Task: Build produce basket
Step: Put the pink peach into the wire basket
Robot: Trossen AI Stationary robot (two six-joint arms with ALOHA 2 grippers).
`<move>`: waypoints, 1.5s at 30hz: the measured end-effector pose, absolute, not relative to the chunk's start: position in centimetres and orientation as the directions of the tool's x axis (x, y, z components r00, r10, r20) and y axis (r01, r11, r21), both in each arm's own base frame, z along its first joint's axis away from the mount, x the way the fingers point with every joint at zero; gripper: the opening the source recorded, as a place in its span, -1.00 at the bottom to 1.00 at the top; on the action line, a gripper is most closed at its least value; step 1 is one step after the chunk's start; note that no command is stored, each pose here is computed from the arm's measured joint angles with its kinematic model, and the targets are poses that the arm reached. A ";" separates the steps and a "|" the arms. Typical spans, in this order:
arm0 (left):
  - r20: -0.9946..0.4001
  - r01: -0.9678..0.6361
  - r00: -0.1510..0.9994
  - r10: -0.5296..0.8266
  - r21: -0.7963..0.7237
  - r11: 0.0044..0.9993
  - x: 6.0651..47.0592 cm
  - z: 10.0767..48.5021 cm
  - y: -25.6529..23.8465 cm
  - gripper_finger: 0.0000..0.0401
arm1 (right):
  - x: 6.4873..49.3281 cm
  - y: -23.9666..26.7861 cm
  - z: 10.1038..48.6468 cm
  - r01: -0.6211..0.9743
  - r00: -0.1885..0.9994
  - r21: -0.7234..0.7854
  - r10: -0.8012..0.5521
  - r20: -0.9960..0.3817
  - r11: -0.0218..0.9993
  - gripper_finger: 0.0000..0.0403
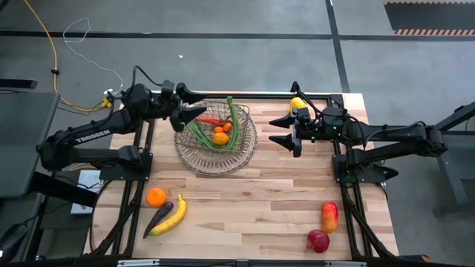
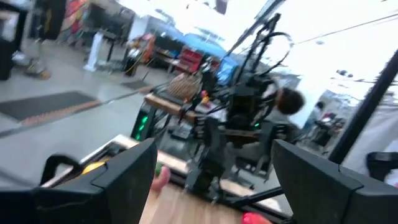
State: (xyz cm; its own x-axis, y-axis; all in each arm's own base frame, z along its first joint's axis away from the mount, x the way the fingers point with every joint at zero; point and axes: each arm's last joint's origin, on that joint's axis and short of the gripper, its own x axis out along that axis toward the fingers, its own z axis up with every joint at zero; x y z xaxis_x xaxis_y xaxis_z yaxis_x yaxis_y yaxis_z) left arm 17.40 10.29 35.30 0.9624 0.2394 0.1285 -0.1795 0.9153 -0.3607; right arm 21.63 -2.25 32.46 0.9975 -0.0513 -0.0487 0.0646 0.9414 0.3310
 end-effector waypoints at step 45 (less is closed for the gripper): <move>0.137 -0.033 0.988 0.075 -0.287 0.957 15.1 35.7 7.1 0.34 | 18.5 -6.5 30.8 0.972 -0.059 -0.143 -0.401 -0.914 0.184 0.58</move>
